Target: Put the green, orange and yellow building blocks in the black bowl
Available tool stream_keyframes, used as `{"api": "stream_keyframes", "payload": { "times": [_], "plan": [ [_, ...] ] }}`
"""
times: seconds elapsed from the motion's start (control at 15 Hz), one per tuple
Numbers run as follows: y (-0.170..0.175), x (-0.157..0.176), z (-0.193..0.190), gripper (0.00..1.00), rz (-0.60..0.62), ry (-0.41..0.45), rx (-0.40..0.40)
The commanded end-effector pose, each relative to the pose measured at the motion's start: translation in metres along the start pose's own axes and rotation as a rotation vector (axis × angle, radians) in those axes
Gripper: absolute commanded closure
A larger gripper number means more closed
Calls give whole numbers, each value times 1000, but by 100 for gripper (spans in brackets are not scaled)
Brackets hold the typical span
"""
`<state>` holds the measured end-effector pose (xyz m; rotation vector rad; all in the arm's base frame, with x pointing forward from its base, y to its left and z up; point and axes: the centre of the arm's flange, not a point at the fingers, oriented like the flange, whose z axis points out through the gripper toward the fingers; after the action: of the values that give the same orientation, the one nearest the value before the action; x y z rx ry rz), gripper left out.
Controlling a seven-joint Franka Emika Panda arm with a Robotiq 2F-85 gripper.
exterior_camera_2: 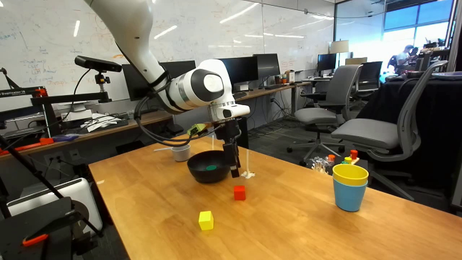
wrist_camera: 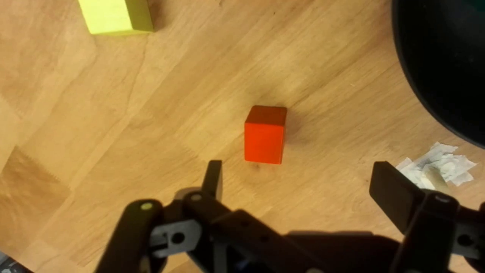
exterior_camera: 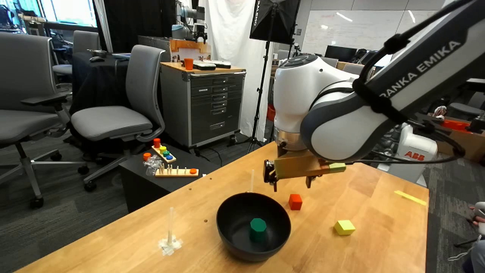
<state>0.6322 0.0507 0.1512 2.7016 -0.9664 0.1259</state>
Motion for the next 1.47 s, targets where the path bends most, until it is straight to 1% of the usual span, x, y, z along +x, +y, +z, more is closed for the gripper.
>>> {"api": "stream_keyframes", "payload": {
  "times": [0.0, 0.67, 1.0, 1.4],
  "plan": [
    [-1, 9, 4, 0, -36, -44, 10],
    [4, 10, 32, 0, -35, -29, -18],
    [6, 14, 42, 0, -29, -30, -33],
    [8, 11, 59, 0, -32, -41, -62]
  ]
}}
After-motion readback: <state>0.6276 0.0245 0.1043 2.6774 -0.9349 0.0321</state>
